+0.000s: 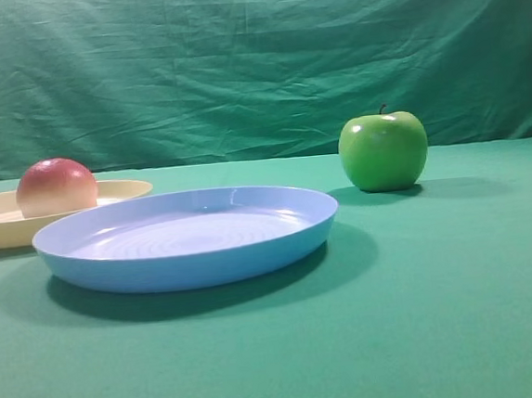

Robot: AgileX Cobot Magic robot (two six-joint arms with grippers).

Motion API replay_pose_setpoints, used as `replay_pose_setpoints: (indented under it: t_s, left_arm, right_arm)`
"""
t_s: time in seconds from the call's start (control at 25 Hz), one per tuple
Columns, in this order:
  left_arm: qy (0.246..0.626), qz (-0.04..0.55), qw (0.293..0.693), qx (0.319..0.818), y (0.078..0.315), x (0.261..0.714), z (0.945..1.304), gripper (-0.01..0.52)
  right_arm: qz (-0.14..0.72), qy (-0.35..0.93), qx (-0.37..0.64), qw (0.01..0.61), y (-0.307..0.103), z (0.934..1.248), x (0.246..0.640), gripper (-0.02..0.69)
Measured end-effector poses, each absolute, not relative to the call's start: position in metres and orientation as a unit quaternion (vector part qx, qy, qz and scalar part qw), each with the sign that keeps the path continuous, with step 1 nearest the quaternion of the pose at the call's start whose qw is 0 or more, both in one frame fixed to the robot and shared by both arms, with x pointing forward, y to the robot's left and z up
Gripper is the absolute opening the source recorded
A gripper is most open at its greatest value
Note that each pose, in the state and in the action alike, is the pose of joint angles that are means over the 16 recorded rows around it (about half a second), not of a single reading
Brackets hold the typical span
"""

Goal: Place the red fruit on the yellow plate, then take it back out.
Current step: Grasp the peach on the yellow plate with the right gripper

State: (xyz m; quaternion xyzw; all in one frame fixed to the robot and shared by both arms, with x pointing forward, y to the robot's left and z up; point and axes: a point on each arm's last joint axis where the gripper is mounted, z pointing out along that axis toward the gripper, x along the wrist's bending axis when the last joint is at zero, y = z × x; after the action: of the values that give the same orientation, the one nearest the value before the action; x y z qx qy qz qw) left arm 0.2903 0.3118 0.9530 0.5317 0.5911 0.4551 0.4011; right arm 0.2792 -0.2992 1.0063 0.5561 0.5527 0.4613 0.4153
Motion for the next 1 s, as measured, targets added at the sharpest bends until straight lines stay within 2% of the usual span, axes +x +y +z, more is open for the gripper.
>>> replay_pose_setpoints:
  t_s: [0.2,0.44,1.0]
  left_arm:
    - [0.591,0.455,0.401,0.532,0.312,0.290,0.953,0.000]
    - [0.591,0.455,0.401,0.532,0.312,0.290,0.953,0.000]
    - [0.591,0.455,0.401,0.532,0.312,0.290,0.953,0.000]
  right_arm:
    - [0.445,0.563,0.572,0.399,-0.298,0.975,0.285,0.000]
    - [0.439,0.568,0.580,0.384,-0.297,0.953,0.289,0.000]
    - [0.456,0.558,0.587,0.369,-0.295,0.946,0.290,0.000]
